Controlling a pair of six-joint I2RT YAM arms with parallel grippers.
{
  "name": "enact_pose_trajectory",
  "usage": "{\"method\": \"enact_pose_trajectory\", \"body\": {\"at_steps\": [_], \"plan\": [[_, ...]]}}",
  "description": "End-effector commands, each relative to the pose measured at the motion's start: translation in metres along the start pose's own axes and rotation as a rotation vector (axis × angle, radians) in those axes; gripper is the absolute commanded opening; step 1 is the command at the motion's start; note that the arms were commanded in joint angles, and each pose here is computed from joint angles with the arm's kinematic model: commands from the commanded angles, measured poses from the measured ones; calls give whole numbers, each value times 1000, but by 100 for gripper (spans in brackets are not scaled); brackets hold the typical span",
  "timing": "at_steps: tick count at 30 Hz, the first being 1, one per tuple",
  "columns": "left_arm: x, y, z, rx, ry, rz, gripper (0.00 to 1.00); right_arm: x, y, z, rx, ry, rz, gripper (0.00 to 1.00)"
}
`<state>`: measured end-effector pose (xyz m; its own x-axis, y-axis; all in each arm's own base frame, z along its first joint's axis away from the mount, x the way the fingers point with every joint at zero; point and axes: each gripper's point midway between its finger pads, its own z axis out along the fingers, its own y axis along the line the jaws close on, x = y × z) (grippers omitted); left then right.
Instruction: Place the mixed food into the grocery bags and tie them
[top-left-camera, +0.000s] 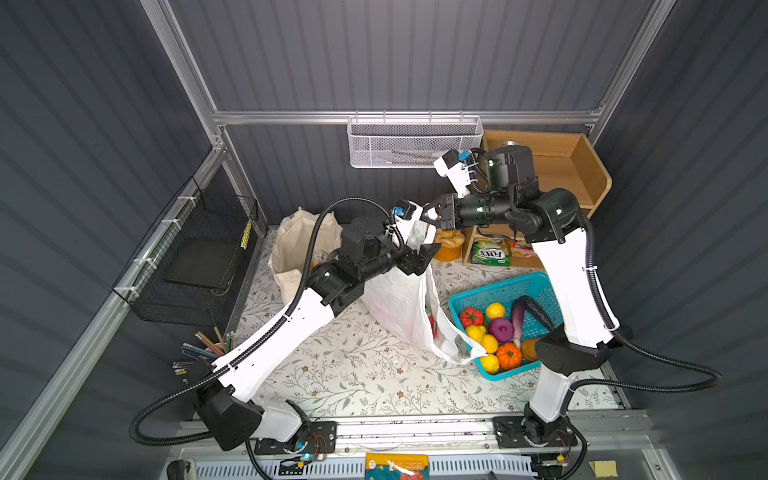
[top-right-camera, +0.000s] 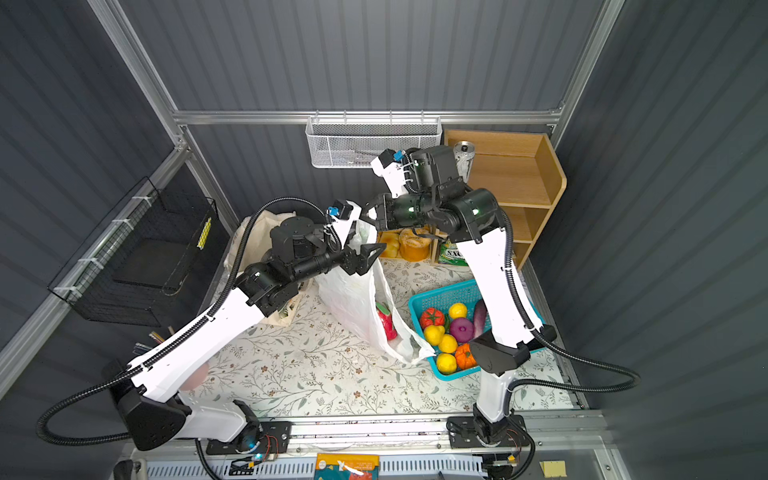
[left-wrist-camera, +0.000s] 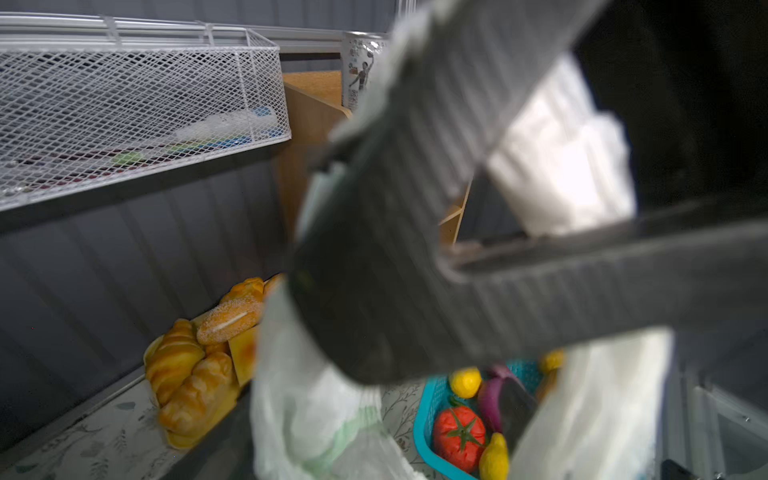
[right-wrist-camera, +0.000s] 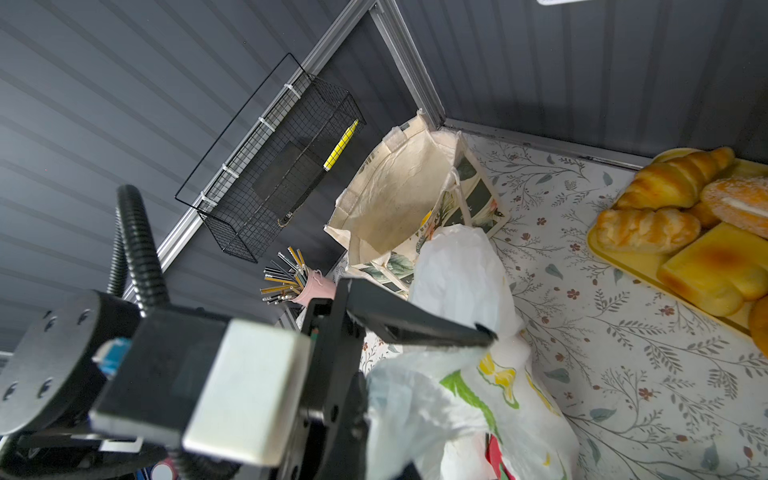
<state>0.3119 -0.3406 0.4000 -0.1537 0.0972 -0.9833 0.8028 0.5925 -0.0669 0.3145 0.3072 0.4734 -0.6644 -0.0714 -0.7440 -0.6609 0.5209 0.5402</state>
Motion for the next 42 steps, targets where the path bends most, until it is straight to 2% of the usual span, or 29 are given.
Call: {"method": "enact_pose_trajectory", "body": {"at_steps": [1,4,8,9,10,11,12,13,17,20,22,29,33,38,42], "plan": [[21,-3,10,42,-2,-6,59,-14,25,-19,-55,-78,-85,0],[40,-2,17,43,-2,-47,55,-13,23,-19,-49,-79,-90,0],[55,2,24,38,-11,-107,17,-15,21,-19,-44,-97,-84,0],[54,3,24,34,-27,-128,4,-16,20,-19,-51,-98,-77,0],[51,4,23,29,-47,-144,0,-17,20,-19,-56,-98,-72,0],[48,4,22,24,-59,-158,0,-18,20,-20,-58,-102,-71,0],[43,5,20,20,-77,-180,0,-19,19,-21,-54,-107,-66,5],[38,7,16,10,-96,-203,0,-21,17,-24,-48,-117,-64,23],[18,15,-3,-59,-157,-281,0,-30,8,-48,-8,-166,-52,57],[11,24,-18,-126,-175,-291,0,-20,-7,-73,87,-194,-41,71],[11,28,-23,-157,-169,-284,0,5,-27,-85,192,-190,-11,78],[28,40,-21,-232,-133,-272,0,155,-120,-98,520,-95,216,88],[34,42,-16,-241,-112,-259,0,228,-137,-92,537,-6,312,91],[33,41,-13,-235,-107,-249,0,264,-142,-75,518,72,374,92],[32,41,-15,-235,-106,-250,0,279,-151,-56,507,110,406,88]]}}
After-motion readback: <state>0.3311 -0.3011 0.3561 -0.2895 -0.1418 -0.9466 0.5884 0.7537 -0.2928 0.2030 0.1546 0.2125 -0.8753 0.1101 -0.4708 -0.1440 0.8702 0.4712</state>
